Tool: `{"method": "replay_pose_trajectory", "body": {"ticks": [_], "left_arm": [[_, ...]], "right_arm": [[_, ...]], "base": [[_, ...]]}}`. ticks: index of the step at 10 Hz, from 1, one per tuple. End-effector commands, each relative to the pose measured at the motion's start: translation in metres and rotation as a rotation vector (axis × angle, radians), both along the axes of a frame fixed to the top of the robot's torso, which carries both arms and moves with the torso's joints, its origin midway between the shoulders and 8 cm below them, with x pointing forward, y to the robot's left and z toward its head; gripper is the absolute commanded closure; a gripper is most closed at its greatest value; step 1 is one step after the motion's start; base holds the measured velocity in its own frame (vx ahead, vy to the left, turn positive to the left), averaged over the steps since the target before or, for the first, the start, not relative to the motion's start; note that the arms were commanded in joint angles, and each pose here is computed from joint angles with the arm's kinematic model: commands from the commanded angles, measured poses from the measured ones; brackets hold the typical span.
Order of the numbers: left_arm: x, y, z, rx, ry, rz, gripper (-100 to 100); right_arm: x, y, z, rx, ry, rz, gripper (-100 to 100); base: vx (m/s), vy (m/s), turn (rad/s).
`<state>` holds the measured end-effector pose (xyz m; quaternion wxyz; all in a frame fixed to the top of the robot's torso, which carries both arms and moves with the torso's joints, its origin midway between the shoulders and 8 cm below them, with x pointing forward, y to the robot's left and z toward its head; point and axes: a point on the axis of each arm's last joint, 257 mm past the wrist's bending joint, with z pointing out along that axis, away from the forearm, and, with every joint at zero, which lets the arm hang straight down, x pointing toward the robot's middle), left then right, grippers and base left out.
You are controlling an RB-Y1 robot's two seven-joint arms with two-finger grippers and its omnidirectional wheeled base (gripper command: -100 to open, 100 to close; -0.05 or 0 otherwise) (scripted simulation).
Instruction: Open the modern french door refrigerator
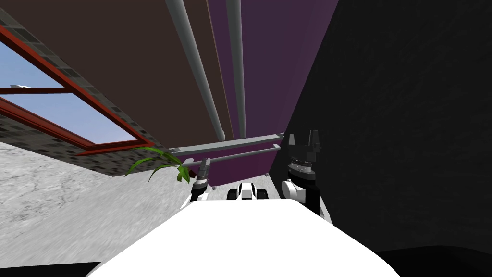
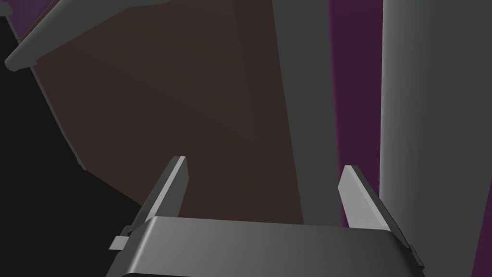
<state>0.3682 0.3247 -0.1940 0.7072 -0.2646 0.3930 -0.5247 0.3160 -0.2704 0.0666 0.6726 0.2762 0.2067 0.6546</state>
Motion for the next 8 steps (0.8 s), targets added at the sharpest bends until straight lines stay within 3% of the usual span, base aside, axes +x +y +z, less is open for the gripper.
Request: {"method": "replay_pose_trajectory", "body": {"ticks": [1, 6, 8], "left_arm": [[-0.003, 0.001, -0.022, -0.014, 0.047, 0.006, -100], [-0.007, 0.001, -0.038, -0.031, 0.059, 0.013, -100], [-0.012, -0.003, -0.052, -0.055, 0.070, 0.021, -100]], "right_arm": [[0.000, 0.000, 0.000, 0.000, 0.000, 0.000, 0], [0.000, 0.000, 0.000, 0.000, 0.000, 0.000, 0], [0.000, 0.000, 0.000, 0.000, 0.000, 0.000, 0]], "base": [[0.019, -0.004, 0.017], [0.019, -0.004, 0.010], [0.033, -0.005, 0.024]]}}
